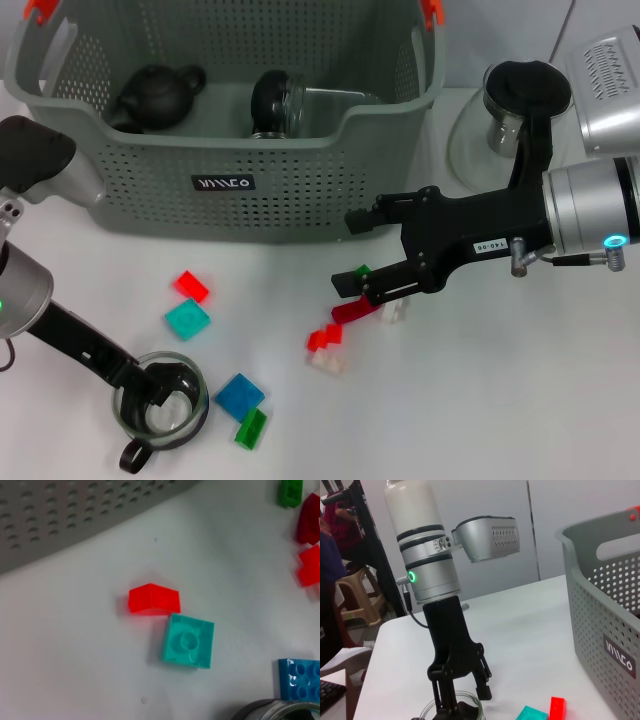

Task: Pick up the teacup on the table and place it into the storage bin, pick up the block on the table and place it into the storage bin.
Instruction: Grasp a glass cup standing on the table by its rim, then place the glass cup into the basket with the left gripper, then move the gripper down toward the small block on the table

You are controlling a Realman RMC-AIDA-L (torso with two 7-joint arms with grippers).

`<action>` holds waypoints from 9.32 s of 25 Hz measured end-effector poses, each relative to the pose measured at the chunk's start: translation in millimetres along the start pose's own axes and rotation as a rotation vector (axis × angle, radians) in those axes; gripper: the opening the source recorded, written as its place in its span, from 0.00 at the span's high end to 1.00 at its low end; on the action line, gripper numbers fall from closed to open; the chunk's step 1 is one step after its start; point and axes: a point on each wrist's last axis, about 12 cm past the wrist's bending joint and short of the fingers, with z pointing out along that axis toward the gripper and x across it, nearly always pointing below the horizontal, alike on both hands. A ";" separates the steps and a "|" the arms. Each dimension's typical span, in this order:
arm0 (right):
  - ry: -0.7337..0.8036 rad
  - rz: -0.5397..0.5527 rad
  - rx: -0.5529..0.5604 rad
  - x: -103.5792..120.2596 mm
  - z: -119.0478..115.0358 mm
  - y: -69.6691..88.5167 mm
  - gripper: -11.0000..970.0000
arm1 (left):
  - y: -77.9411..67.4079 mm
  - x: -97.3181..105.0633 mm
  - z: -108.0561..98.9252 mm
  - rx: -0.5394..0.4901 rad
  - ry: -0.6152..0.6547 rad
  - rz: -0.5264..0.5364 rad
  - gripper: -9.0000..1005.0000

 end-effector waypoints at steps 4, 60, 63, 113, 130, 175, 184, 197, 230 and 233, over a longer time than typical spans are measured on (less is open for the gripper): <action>-0.003 0.001 0.003 0.2 -0.5 -0.2 0.06 | -0.4 -0.2 1.5 0.005 -0.001 -0.007 0.29; 0.010 0.023 -0.049 15.8 -15.5 7.9 0.06 | -5.3 -79.2 -146.6 0.317 -0.622 0.195 0.95; 0.017 0.038 -0.062 18.8 -14.8 9.6 0.06 | 1.7 -99.2 -150.6 0.287 -0.677 0.192 0.95; 0.004 0.078 -0.092 27.9 -5.6 16.8 0.06 | 26.7 -187.3 -16.1 -0.445 -0.648 0.143 0.95; 0.004 0.077 -0.094 27.8 -5.0 17.1 0.06 | 20.7 -185.0 -3.4 -0.453 -0.618 0.157 0.95; -0.002 0.066 -0.086 26.1 -9.0 15.4 0.06 | 6.5 -182.0 -50.3 -0.461 -0.571 0.179 0.15; -0.010 0.052 -0.086 24.1 -13.5 14.2 0.06 | -25.0 -154.2 -116.4 -0.279 -0.675 0.196 0.14; -0.034 0.037 -0.069 21.3 -35.6 8.6 0.06 | -24.5 -27.1 -147.2 0.280 -1.089 0.293 0.14; 0.538 0.209 0.030 -52.8 -18.5 -10.2 0.06 | 5.9 85.4 -21.9 0.451 -0.980 0.471 0.14; 0.603 0.213 0.061 -61.0 -7.2 -11.0 0.06 | 5.8 85.6 -20.2 0.455 -0.980 0.466 0.14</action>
